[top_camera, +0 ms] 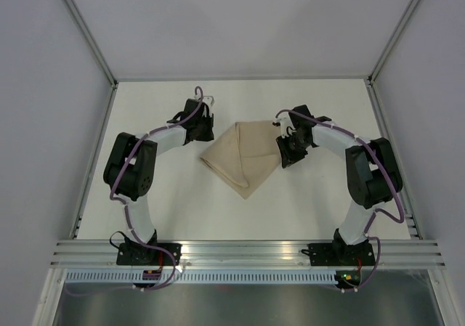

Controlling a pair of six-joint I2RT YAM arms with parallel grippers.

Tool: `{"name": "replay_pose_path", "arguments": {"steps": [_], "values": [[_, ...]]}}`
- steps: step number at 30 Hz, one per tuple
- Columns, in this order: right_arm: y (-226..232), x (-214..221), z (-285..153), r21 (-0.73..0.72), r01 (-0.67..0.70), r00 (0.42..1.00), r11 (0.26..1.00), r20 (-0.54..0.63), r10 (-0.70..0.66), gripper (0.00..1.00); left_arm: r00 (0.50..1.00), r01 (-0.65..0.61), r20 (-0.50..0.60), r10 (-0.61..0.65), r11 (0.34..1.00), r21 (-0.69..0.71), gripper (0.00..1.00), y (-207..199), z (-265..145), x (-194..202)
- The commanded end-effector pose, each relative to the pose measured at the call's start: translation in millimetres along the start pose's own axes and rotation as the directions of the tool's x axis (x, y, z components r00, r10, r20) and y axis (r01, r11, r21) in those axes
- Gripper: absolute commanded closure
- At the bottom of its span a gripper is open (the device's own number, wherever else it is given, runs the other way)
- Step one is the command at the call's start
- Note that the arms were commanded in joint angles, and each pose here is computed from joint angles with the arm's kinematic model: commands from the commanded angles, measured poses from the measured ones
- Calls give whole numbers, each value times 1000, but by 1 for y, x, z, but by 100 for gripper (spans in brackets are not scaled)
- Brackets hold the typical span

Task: Fold the napkin, place the utensils inside, and roll it up
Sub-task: Fold the napkin at the center of the board, then adjust the napkin at the center of the board.

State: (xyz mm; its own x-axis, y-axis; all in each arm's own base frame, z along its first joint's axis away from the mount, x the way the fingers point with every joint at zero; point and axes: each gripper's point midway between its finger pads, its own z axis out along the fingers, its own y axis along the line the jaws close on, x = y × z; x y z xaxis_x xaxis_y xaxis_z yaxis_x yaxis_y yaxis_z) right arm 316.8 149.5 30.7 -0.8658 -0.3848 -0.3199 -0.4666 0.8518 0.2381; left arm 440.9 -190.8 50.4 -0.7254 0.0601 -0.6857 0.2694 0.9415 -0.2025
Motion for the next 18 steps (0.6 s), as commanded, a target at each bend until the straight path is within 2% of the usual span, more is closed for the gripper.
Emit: {"name": "replay_pose_path", "arguments": {"steps": [1,7,18], "values": [[2,-1,-6,33,26,999,999,25,-27,70,997,78,-26,-78,997,-26,97,-1,2,7],[3,1,9,31,31,1000,999,2,-31,71,992,111,-55,-111,994,-13,98,-2,-1,29],[-4,-32,28,47,19,1000,999,17,-19,71,983,168,-74,-169,986,-16,98,-5,-10,64]]}}
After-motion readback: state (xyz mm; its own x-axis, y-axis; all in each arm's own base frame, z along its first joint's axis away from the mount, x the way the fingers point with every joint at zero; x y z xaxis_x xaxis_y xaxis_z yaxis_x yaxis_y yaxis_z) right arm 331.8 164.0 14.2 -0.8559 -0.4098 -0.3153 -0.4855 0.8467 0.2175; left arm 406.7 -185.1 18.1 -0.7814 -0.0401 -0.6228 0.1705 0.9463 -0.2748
